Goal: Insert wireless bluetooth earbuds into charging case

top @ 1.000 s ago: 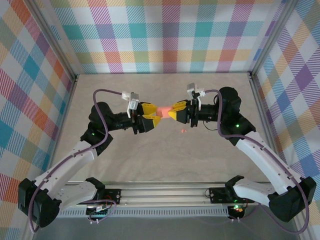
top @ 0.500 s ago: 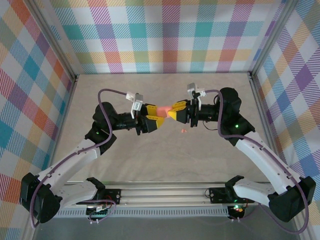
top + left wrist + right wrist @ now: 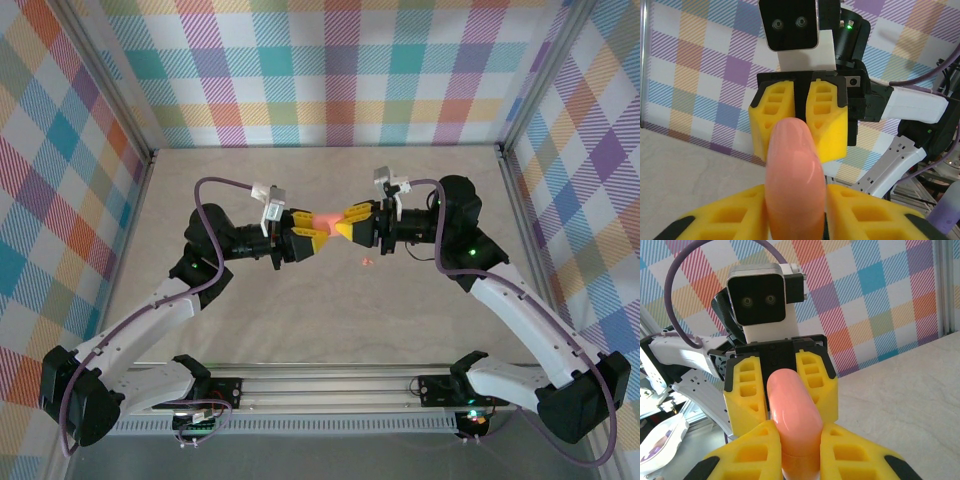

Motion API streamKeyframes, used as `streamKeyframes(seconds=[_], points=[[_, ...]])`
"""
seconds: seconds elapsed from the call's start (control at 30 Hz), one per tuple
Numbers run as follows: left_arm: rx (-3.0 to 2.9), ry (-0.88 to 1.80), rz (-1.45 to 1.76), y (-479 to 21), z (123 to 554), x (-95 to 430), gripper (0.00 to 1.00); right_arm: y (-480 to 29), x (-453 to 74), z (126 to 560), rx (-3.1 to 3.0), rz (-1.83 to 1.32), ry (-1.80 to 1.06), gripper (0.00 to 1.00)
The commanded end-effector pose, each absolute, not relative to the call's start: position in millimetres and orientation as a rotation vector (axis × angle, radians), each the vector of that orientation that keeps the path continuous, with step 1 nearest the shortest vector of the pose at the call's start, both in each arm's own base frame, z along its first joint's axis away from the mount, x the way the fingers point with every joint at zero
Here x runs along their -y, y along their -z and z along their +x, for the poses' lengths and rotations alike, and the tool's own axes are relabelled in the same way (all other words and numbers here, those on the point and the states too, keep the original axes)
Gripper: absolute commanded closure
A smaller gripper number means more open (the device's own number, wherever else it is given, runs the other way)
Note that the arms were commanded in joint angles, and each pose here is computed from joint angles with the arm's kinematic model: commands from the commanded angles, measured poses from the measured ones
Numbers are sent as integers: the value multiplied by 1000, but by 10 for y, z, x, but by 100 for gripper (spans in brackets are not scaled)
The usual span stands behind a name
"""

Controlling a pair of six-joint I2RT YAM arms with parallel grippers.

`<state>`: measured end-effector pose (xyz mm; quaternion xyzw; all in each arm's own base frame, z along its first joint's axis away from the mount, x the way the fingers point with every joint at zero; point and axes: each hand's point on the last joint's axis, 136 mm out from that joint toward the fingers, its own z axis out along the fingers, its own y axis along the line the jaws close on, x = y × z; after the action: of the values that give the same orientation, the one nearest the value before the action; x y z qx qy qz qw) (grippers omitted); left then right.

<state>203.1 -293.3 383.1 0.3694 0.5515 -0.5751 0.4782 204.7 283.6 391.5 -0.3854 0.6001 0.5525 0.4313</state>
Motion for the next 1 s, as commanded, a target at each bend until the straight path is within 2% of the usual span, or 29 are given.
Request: streamKeyframes(seconds=[0.0, 0.13, 0.27, 0.33, 0.53, 0.97], points=[[-1253, 1406, 929, -4078, 1953, 2936, 74, -3943, -2842, 2019, -1461, -980, -1398, 84], [-1261, 1403, 934, -4048, 1960, 2952, 83, -3957, -2836, 2019, -1460, -976, -1394, 83], [-1295, 1369, 925, -3983, 1983, 2935, 91, -3942, -2813, 2092, -1503, -926, -1358, 63], [-1309, 1351, 936, -3929, 1967, 2919, 94, -3921, -2785, 2164, -1536, -889, -1308, 57], [-1304, 1318, 1003, -3871, 1837, 2875, 94, -3745, -2754, 2344, -1668, -836, -1208, 54], [-1361, 1200, 1102, -3653, 1732, 2817, 96, -3649, -2818, 2486, -1780, -770, -1248, 49]])
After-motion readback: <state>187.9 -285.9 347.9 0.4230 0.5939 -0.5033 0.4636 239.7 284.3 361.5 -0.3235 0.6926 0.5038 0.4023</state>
